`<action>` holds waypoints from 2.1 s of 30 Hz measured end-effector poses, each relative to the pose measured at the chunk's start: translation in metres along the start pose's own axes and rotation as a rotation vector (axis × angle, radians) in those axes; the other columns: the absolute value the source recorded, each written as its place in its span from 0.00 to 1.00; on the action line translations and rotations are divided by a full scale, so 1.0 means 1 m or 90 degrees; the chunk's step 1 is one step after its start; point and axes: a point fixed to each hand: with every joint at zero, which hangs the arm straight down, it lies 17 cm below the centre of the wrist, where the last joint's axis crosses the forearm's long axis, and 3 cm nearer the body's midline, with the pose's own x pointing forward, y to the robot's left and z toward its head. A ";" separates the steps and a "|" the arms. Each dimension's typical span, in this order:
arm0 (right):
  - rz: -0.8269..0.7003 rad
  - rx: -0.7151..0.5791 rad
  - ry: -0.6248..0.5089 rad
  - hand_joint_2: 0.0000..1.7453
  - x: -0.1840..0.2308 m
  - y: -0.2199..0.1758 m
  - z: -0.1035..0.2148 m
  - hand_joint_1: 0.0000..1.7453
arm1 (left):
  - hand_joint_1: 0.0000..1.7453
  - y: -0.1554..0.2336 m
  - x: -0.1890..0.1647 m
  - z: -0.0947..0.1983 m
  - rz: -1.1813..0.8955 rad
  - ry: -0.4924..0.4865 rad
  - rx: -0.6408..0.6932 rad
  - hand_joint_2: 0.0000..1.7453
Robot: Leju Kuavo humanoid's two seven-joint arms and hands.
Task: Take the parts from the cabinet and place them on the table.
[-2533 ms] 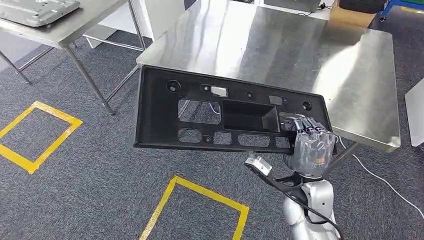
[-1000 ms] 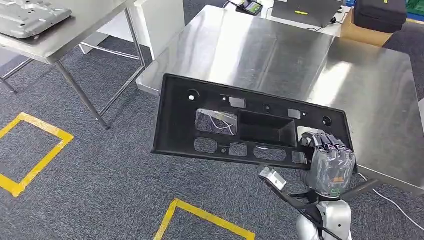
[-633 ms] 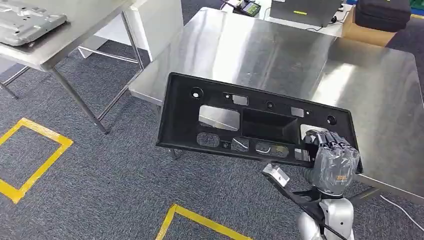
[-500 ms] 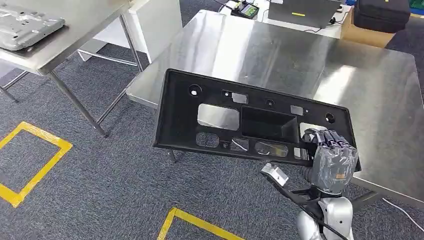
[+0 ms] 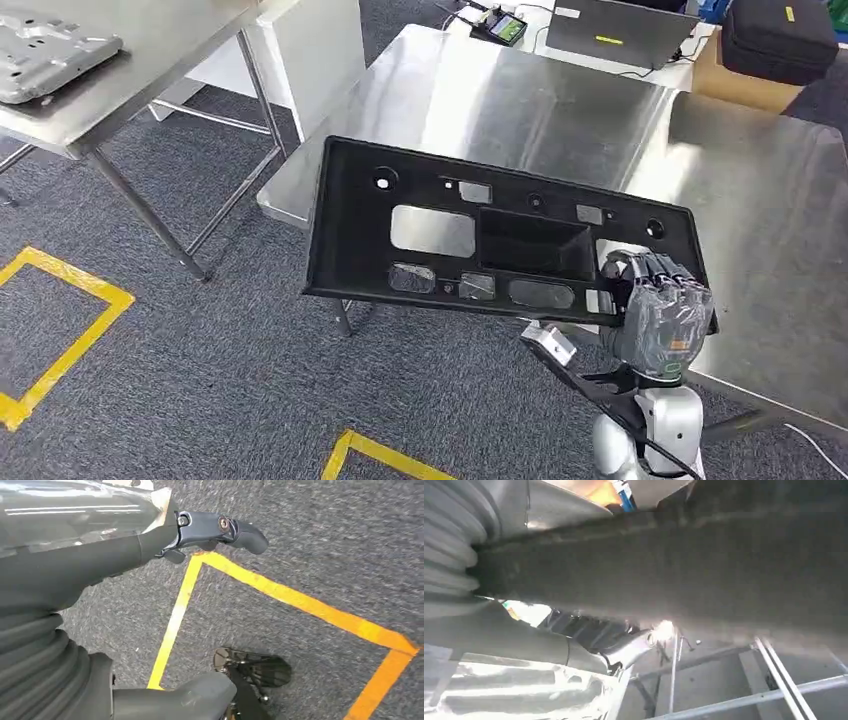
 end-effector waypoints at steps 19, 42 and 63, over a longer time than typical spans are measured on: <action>-0.008 -0.005 0.000 1.00 0.000 0.009 -0.015 0.98 | 0.00 0.000 -0.004 0.001 0.009 0.007 0.004 1.00; 0.006 0.007 -0.006 1.00 0.006 0.022 -0.016 0.98 | 0.00 0.000 0.001 0.000 0.016 -0.001 0.013 1.00; -0.026 0.027 0.031 1.00 0.001 0.024 -0.009 0.98 | 0.00 -0.003 0.003 0.000 0.003 -0.003 0.005 1.00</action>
